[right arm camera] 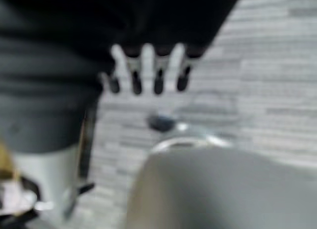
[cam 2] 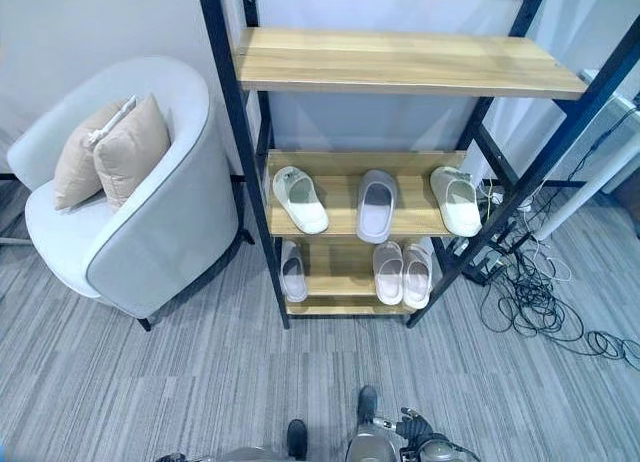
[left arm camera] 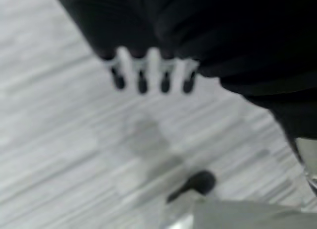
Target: Arrange the slippers neatly on the shoe rack.
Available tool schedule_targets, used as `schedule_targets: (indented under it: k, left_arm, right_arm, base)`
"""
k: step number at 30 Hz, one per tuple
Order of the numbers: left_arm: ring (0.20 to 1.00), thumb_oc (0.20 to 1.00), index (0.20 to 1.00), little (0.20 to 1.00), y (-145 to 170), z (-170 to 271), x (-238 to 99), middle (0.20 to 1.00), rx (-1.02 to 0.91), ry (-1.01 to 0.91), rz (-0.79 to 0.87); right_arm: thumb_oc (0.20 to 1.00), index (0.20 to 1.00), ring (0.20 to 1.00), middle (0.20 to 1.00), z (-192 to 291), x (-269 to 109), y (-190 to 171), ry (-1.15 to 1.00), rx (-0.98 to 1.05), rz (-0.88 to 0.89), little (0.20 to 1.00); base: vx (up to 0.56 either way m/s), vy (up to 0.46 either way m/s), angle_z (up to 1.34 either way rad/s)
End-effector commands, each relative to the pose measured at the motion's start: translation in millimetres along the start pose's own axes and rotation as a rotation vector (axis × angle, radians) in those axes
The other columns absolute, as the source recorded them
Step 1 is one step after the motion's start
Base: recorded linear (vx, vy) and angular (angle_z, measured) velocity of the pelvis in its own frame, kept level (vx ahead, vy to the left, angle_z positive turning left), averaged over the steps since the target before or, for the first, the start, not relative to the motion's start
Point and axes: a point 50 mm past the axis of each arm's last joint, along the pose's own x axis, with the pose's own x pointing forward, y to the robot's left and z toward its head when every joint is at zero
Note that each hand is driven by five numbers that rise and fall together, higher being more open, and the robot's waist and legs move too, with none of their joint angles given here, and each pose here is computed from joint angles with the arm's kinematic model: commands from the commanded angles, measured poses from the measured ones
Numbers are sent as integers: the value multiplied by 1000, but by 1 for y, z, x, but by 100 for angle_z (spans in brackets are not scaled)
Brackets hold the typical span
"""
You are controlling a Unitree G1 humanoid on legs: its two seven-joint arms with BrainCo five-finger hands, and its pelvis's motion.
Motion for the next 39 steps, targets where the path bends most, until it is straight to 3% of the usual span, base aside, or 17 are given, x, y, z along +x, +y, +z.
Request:
schedule_targets:
  k: [1,3,4,5,6,8,16,23,29,39]
  left_arm:
    - [1000,1000,1000,1000,9,13,1,1000,-36,-68,30]
    - [1000,1000,1000,1000,7,16,1,1000,-34,-87,31]
    - [1000,1000,1000,1000,16,20,1,1000,21,-91,27]
    - [1000,1000,1000,1000,19,31,1,1000,17,-139,36]
    - [1000,1000,1000,1000,22,32,1,1000,-1,-152,51]
    - [1000,1000,1000,1000,21,28,0,1000,-48,-162,59]
    - [1000,1000,1000,1000,9,-4,-1,1000,-95,-35,38]
    - [1000,1000,1000,1000,7,-25,-4,1000,-120,40,36]
    - [1000,1000,1000,1000,4,-18,-3,1000,-135,8,30]
    - [1000,1000,1000,1000,-10,-12,-3,1000,-128,-23,6]
  right_arm:
    - [1000,1000,1000,1000,14,0,-23,-50,-45,-68,1000]
    - [1000,1000,1000,1000,9,-2,-31,-38,-57,-97,1000]
    - [1000,1000,1000,1000,98,-8,-89,-177,-109,-217,1000]
    - [1000,1000,1000,1000,37,-8,-83,-76,-77,-198,1000]
    - [1000,1000,1000,1000,12,-11,-74,-53,-50,-176,1000]
    - [1000,1000,1000,1000,2,-14,-72,-70,-77,-171,1000]
    - [1000,1000,1000,1000,33,-13,-78,-169,-121,-210,1000]
    - [1000,1000,1000,1000,81,-31,-82,-409,-326,-230,1000]
    - [1000,1000,1000,1000,128,-74,-80,-718,-435,-268,1000]
    - [1000,1000,1000,1000,126,-120,-67,-920,-493,-311,1000]
  base:
    - [311,-269,38]
    - [301,-381,31]
    - [145,-315,28]
    - [135,-294,24]
    - [50,-143,16]
    - [105,-112,10]
    - [200,27,-31]
    - [167,120,-23]
    - [103,125,-4]
    - [50,40,-9]
